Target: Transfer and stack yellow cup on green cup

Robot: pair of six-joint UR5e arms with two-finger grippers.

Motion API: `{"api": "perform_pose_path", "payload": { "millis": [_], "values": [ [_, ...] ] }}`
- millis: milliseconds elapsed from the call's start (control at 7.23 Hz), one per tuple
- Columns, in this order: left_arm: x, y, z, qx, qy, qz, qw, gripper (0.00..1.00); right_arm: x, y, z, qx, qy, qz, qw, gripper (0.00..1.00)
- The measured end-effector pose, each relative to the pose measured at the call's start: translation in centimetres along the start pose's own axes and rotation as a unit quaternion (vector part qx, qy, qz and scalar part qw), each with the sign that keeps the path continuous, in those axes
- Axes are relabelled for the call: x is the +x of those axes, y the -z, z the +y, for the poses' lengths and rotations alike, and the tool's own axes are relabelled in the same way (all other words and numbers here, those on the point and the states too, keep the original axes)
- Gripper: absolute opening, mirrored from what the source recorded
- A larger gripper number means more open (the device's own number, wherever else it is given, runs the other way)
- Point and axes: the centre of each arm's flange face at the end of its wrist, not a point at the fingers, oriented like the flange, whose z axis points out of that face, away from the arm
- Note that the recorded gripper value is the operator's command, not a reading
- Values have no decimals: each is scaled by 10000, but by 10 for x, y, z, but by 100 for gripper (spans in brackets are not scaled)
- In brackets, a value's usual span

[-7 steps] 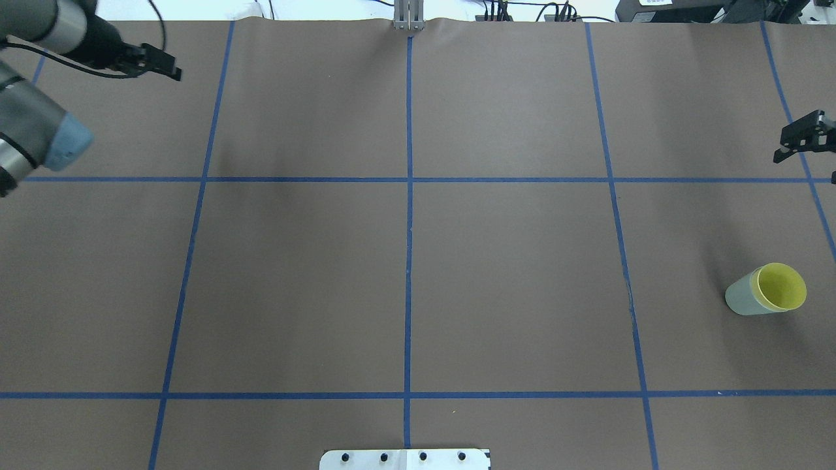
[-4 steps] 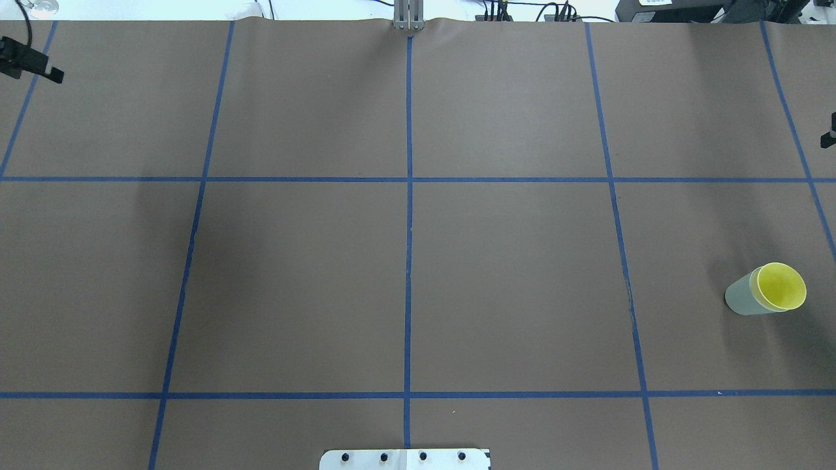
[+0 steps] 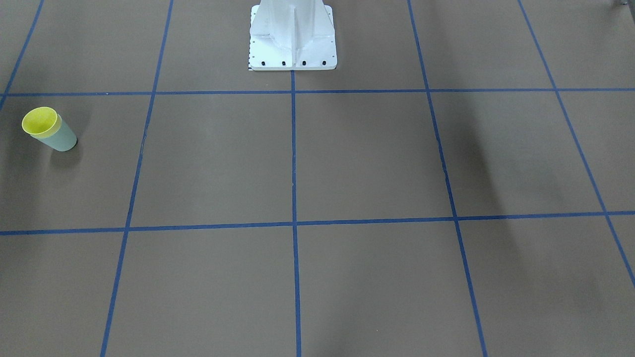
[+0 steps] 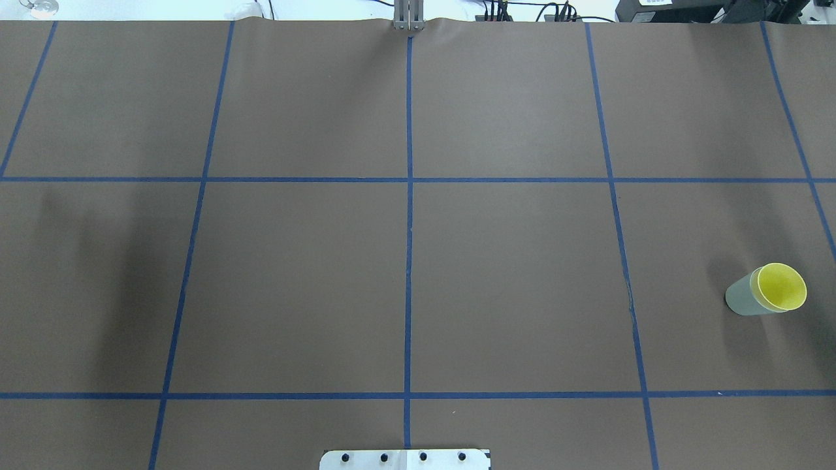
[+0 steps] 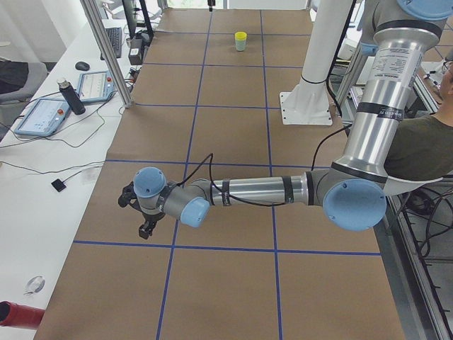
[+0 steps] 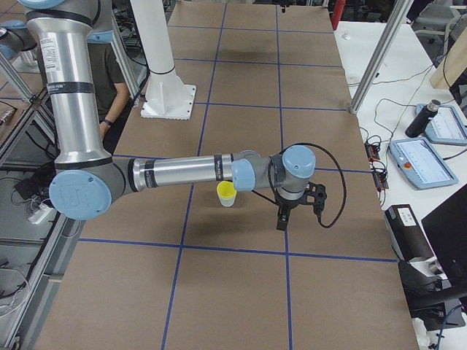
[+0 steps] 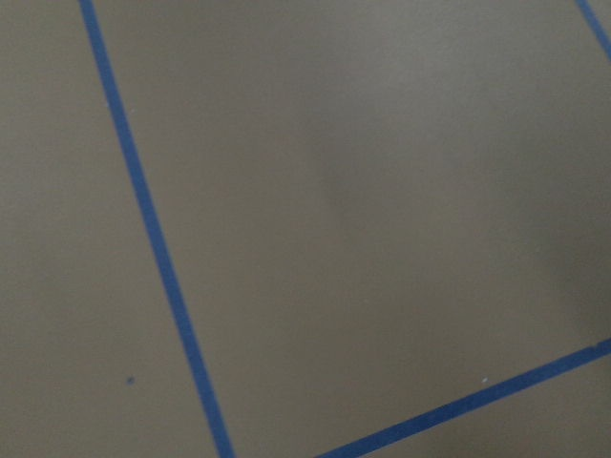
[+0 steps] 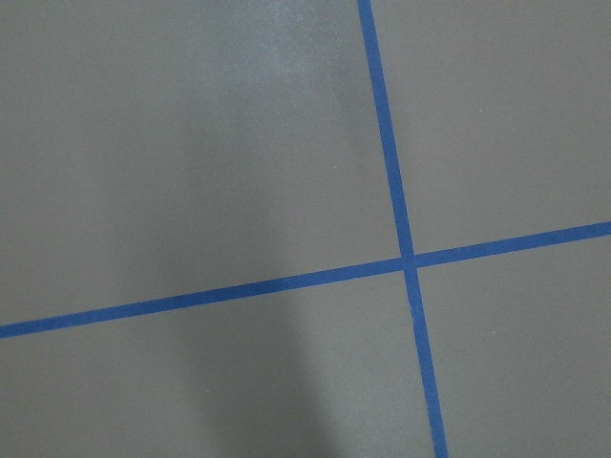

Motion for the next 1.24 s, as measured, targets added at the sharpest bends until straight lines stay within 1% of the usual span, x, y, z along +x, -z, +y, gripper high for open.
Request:
{"api": "perform_pose_path", "payload": {
  "millis": [138, 277, 415, 553, 830, 1106, 1245],
  "values": [
    [10, 27, 12, -352, -63, -167, 9992, 100, 1, 0, 0, -12, 42, 0, 10000, 100],
    [24, 48, 54, -642, -85, -185, 9977, 100, 3, -1, 1, -25, 145, 4, 9999, 100],
    [37, 62, 92, -768, -79, -159, 9969, 100, 7, -2, 3, -42, 255, 15, 9997, 100],
    [44, 68, 112, -822, -64, -136, 9965, 100, 11, -3, 5, -70, 325, 31, 9994, 100],
    [47, 67, 131, -877, 11, -13, 9961, 100, 19, -1, 10, -154, 495, 62, 9986, 100],
    [45, 63, 137, -913, 67, 57, 9958, 100, 24, 2, 21, -258, 698, 121, 9972, 100],
    [45, 61, 138, -931, 84, 70, 9956, 100, 23, 7, 32, -217, 794, 208, 9964, 100]
  ]
}}
